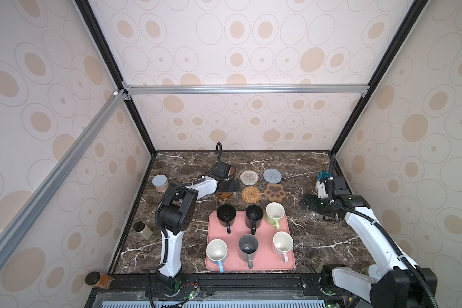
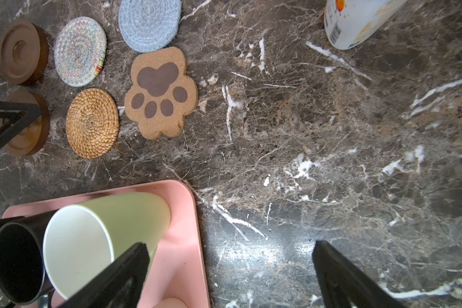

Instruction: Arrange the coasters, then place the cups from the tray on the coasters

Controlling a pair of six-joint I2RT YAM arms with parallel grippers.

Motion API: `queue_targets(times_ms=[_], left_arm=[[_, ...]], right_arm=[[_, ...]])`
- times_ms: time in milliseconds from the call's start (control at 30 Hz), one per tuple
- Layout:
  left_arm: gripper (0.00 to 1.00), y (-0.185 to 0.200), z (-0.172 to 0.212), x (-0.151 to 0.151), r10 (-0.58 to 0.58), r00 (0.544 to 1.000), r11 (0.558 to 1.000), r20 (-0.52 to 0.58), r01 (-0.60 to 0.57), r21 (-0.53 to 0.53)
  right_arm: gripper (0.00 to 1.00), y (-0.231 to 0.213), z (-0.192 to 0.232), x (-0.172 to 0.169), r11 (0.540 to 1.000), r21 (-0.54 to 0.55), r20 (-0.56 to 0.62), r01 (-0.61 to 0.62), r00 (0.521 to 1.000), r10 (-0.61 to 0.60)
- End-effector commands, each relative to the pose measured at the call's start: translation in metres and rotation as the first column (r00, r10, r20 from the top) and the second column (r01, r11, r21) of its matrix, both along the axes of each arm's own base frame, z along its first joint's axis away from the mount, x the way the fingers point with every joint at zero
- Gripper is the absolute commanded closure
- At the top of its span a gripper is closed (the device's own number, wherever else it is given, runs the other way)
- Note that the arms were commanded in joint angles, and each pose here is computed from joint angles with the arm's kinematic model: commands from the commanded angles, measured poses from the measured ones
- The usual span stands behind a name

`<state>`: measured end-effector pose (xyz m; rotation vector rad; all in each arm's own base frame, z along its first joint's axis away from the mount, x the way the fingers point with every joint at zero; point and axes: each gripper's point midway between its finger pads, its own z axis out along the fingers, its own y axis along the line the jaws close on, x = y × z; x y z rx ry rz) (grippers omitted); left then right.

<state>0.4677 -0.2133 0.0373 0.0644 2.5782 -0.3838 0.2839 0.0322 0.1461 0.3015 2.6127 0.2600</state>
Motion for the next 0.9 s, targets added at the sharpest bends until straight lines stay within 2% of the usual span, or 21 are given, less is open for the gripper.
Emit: queue_targets(times_ms=[0,333,533,867], left_arm=[[0.0,0.047,-0.044,-0.019,0.075,0.987,0.989,-0.141,-0.056,0.134],[0.0,0.102,-0.047,-0.001,0.203,0.972,0.965,-0.117,-0.178,0.19],[0.0,0.11,-0.054,0.01,0.215,0.968,0.963,-0.126,-0.19,0.19],[0.0,0.134,-0.048,-0.004,0.281,0.954,0.942,-0.107,-0.253,0.222]], right_arm=[[0.0,0.002,-0.005,-0.008,1.0,0.013,-0.028,-0.005,1.0,0.005],[0.0,0.007,0.002,-0.003,0.998,0.01,-0.012,-0.069,0.998,0.069],[0.0,0.007,0.0,0.0,0.998,0.015,-0.044,-0.06,0.997,0.061],[0.0,0.01,0.002,0.006,0.998,0.039,-0.046,-0.048,0.998,0.049]])
